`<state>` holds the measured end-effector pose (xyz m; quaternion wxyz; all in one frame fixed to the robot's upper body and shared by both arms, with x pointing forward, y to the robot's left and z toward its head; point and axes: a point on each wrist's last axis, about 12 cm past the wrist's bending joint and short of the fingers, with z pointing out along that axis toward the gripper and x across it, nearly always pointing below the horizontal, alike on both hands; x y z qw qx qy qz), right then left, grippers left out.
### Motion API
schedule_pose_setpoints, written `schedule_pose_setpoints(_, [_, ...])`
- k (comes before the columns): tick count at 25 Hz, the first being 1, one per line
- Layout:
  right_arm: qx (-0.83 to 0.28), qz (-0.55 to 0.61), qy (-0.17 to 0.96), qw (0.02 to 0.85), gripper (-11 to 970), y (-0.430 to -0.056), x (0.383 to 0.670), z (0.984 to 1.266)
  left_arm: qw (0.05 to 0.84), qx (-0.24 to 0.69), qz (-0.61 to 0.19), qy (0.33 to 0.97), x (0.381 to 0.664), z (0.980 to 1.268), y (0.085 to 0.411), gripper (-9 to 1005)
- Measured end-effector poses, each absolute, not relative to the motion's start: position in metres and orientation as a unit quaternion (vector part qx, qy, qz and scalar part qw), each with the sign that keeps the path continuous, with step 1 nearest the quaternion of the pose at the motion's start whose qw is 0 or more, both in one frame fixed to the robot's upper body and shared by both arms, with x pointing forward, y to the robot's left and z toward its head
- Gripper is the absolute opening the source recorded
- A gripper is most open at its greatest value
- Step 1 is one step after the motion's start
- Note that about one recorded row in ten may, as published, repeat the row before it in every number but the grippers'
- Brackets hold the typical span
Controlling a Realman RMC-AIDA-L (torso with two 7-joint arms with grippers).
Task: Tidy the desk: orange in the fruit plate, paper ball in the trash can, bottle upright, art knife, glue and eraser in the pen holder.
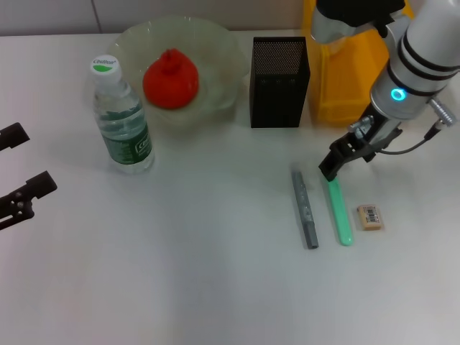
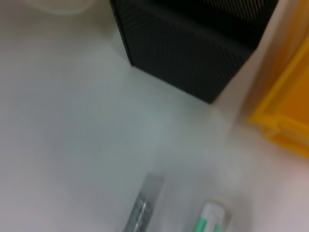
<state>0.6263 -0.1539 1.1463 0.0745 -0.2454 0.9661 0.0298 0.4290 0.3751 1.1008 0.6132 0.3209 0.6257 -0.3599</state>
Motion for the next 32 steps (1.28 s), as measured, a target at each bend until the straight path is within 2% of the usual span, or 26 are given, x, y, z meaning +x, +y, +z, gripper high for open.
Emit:
schedule_pose_setpoints(19, [-0.258,0.032,0.962,0.083,783,-0.144,0.629,1.134,0.615,0.319,-0.357,0.627,0.433,1.100,0.374,813])
schedule_pose_setpoints(32, [-0.274,0.012,0.960,0.060,733,-0.139,0.627,1.127,0.616,0.315,-0.351,0.631,0.435,1.098,0.373,813])
